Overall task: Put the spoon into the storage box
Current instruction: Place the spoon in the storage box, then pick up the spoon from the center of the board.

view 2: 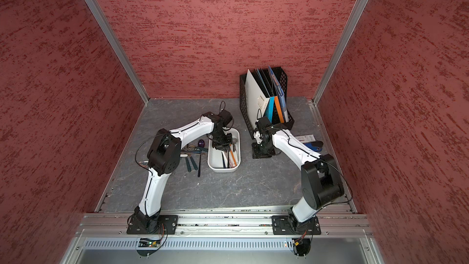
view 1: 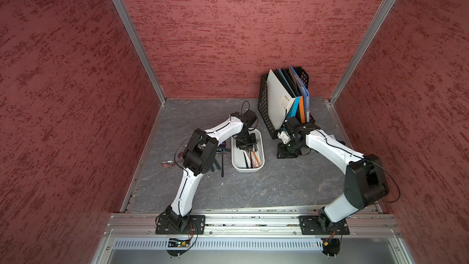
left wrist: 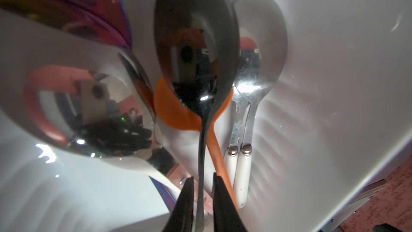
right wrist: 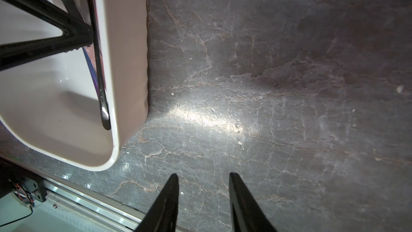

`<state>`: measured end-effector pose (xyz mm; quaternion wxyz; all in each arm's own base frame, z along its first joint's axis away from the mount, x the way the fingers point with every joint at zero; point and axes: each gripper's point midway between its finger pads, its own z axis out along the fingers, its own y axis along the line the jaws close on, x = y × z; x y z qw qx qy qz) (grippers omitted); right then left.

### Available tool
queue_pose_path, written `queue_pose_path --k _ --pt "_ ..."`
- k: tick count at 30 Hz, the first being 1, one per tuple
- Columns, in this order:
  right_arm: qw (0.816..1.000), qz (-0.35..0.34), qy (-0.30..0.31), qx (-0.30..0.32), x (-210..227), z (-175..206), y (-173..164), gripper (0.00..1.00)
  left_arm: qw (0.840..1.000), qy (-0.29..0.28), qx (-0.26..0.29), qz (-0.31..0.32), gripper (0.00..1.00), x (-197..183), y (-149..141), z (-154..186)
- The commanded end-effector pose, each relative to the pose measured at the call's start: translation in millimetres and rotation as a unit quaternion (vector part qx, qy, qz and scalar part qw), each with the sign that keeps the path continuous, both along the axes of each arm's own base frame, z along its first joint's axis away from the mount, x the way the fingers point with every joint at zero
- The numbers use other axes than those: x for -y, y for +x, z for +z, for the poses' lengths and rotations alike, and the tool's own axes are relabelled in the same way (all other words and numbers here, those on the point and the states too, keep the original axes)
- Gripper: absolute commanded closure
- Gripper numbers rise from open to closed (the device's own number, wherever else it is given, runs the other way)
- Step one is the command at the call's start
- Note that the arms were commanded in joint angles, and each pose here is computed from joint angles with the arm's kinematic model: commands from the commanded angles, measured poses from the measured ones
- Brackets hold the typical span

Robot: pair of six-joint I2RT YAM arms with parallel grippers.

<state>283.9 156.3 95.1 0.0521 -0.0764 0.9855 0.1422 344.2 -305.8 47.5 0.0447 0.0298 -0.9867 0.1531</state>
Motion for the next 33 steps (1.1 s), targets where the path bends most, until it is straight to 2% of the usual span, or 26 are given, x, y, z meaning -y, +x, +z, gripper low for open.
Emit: queue_pose_path --k 1,8,11,16,19,23,26,33 --pt "1.0 0.0 0.005 0.005 -1.3 0.9 5.8 0.59 1.0 0.0 -0.006 0.005 0.74 -1.0 -0.3 -0.4" --pt "1.0 0.0 0.008 0.011 -2.9 3.4 9.5 0.58 0.999 -0.003 0.036 0.019 0.69 -16.8 3.8 33.4" --pt "1.0 0.004 0.013 0.009 -5.0 1.7 9.9 0.57 0.997 -0.004 0.052 0.052 0.67 -45.2 2.5 53.2" --pt "1.0 0.008 0.018 0.009 -7.8 -1.9 11.7 0.56 0.984 -0.011 0.076 0.161 0.64 -121.5 -6.2 78.5" --pt "1.0 0.011 0.02 0.012 -8.9 -1.4 13.8 0.55 0.967 -0.009 0.088 0.24 0.62 -174.4 -14.7 87.2" --pt "0.999 0.016 0.032 0.019 -13.5 1.1 15.9 0.54 0.936 0.0 0.087 0.342 0.57 -233.9 -31.9 83.7" --pt "0.999 0.022 0.04 0.013 -16.9 -1.4 14.8 0.54 0.911 -0.003 0.081 0.404 0.54 -263.4 -41.3 74.5" --pt "0.999 0.036 0.038 0.004 -18.0 -8.2 14.3 0.54 0.876 0.01 0.059 0.479 0.48 -300.5 -56.4 47.7"
